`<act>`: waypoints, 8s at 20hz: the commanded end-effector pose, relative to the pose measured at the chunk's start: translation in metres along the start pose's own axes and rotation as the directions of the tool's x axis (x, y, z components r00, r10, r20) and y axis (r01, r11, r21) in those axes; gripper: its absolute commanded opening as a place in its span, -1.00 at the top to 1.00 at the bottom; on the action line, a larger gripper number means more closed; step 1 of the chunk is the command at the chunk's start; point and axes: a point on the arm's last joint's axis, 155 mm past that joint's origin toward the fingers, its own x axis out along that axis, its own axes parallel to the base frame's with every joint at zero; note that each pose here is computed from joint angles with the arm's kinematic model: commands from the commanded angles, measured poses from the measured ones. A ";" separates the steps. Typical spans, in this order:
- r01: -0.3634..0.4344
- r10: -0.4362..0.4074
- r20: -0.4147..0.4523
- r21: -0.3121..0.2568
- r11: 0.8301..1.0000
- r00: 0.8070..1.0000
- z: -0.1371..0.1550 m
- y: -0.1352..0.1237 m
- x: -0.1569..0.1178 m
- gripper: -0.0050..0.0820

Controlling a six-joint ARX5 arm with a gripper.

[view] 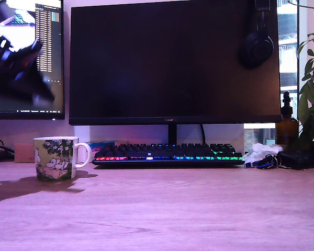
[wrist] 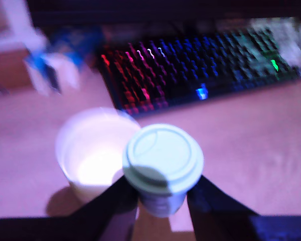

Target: Pick up the coffee capsules on the table and drop them inside the coffee cup

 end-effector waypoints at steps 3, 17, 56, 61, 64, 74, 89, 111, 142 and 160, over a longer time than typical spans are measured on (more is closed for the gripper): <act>-0.017 0.016 -0.051 -0.017 1.000 0.999 0.005 0.008 0.023 0.55; -0.182 0.164 -0.240 -0.058 0.982 0.957 -0.012 0.050 0.066 0.54; 0.113 -0.128 -0.240 -0.075 0.991 0.962 -0.028 -0.009 0.049 0.81; 0.235 -0.234 -0.141 -0.010 0.972 0.962 -0.035 -0.034 0.022 0.89; 0.266 -0.264 -0.098 0.012 0.964 0.960 -0.029 -0.043 0.005 0.89; 0.262 -0.261 -0.026 0.059 0.963 0.965 -0.017 -0.046 -0.016 0.89; 0.454 -0.470 0.054 0.177 0.873 0.881 -0.094 -0.089 -0.026 0.92; 0.374 -0.404 0.026 0.326 0.868 0.914 -0.139 -0.115 -0.020 0.93; 0.363 -0.394 0.005 0.380 0.851 0.919 -0.155 -0.108 0.028 -0.34; 0.486 -0.509 -0.062 0.411 0.771 0.859 -0.156 -0.129 0.057 -0.35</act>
